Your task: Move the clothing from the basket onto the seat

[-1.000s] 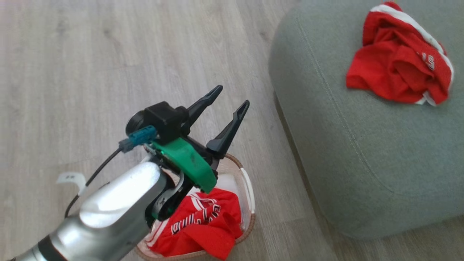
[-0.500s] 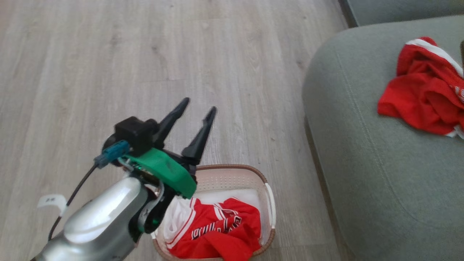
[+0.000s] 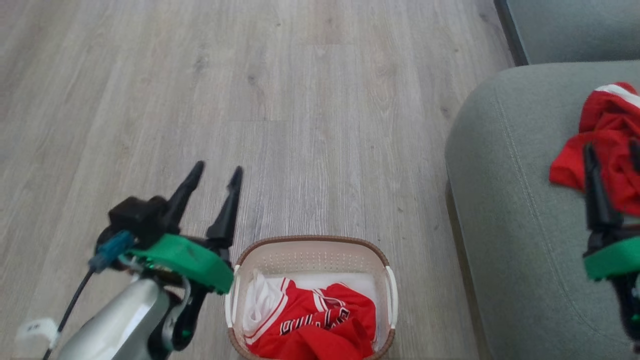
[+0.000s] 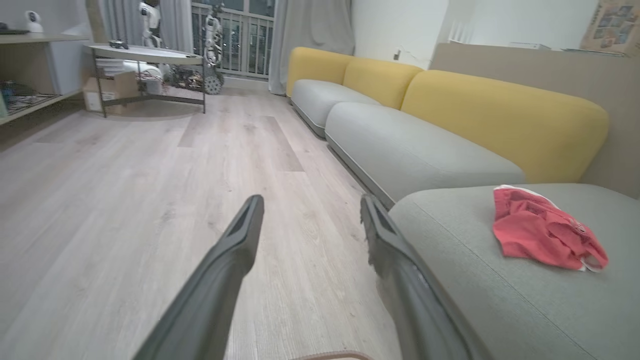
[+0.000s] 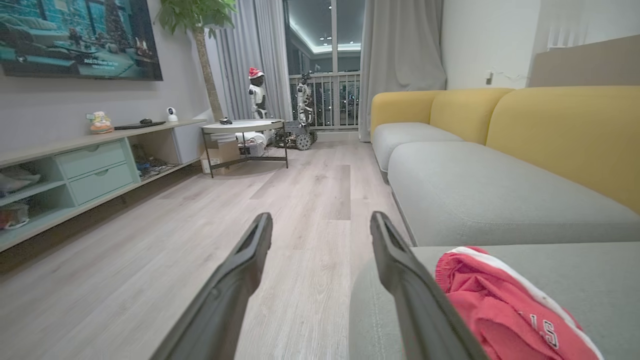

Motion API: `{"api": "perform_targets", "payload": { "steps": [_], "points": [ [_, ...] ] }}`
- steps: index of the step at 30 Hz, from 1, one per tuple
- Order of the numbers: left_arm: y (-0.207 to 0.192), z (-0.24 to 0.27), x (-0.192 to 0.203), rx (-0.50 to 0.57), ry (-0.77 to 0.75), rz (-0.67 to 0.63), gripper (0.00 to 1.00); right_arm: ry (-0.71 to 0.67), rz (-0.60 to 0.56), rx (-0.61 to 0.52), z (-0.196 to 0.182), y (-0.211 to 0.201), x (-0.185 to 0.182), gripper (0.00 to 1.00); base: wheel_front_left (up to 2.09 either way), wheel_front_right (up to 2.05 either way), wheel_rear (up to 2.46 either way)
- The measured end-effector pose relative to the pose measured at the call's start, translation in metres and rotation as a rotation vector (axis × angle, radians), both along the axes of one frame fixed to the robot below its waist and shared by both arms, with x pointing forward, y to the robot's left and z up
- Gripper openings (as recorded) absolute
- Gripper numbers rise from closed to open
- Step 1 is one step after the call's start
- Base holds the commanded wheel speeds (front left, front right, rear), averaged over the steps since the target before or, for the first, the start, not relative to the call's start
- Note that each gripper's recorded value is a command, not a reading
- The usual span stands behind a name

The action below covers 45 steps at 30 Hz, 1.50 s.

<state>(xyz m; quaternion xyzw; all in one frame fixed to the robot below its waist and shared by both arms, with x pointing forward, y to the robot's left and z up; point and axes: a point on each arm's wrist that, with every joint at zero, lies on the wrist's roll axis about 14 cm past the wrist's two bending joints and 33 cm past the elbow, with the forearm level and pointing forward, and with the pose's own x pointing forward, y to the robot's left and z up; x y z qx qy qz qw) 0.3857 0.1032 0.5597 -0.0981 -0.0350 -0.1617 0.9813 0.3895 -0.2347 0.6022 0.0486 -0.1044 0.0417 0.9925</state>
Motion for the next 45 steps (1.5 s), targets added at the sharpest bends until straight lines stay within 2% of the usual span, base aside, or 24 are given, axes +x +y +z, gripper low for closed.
{"api": "perform_targets", "payload": {
  "steps": [8, 15, 22, 45],
  "points": [
    [0.048, -0.013, -0.015, 0.022, 0.007, 0.175, 1.0, -0.009, 0.015, 0.038, -0.021, 0.02, -0.017, 1.0, 0.0, 0.0, 0.0],
    [0.072, -0.018, -0.024, 0.044, -0.007, 0.262, 1.0, -0.008, 0.041, 0.03, -0.038, 0.037, -0.023, 1.0, 0.0, 0.0, 0.0],
    [0.082, -0.024, -0.028, 0.042, -0.009, 0.294, 1.0, 0.022, 0.037, 0.041, -0.054, 0.041, -0.024, 1.0, 0.0, 0.0, 0.0],
    [0.077, -0.037, -0.022, 0.045, 0.0, 0.27, 1.0, 0.037, 0.023, 0.053, -0.062, 0.039, -0.023, 1.0, 0.0, 0.0, 0.0]
  ]
}}
